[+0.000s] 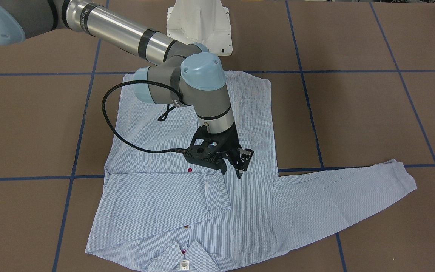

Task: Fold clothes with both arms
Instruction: 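Carry the sleeve with the right gripper across onto the shirt front, then release the sleeve and withdraw the right gripper while the left gripper grasps the other cuff, then fold the held sleeve with the left gripper across the shirt front, then release the sleeve with the left gripper while the right gripper moves to the hem corner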

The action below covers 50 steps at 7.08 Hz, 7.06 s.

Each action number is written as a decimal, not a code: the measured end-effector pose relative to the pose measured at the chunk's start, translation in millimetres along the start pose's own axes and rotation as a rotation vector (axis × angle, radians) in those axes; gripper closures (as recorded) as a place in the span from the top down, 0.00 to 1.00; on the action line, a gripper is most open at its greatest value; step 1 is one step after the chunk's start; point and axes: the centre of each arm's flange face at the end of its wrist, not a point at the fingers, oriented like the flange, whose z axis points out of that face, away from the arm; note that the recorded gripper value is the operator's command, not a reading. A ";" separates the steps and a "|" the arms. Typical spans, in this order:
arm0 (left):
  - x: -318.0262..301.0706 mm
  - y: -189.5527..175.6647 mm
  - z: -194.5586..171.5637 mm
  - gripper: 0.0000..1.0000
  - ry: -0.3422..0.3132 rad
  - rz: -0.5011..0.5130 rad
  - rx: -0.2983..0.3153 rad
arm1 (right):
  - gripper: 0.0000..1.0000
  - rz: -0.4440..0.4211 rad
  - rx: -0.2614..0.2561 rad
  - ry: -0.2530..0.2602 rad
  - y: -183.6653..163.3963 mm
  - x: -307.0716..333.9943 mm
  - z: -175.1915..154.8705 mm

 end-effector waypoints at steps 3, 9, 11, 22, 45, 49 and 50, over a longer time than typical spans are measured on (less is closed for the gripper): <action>31.5 -38.6 103.7 0.94 0.092 -0.138 -0.040 | 0.99 0.086 -0.013 -0.002 -8.2 6.8 -21.2; 47.8 -22.1 251.6 0.67 0.099 -0.394 -0.182 | 0.99 0.107 0.012 0.042 -96.4 164.5 -72.0; 43.5 -11.0 263.0 0.43 0.100 -0.397 -0.181 | 0.99 0.109 0.023 0.055 -103.0 172.6 -76.4; 241.7 -239.6 157.2 0.00 0.225 -0.402 0.053 | 0.99 -0.052 0.076 0.157 -151.4 285.7 -97.1; 553.5 -202.7 34.3 0.98 0.334 -0.410 0.216 | 0.89 0.436 -0.009 0.218 94.0 395.1 -139.7; 555.0 -200.9 33.0 0.98 0.340 -0.431 0.214 | 0.86 0.508 -0.016 0.318 164.4 425.0 -117.4; 555.6 -200.6 32.9 0.98 0.342 -0.438 0.213 | 0.84 0.505 -0.019 0.329 169.5 429.4 -115.1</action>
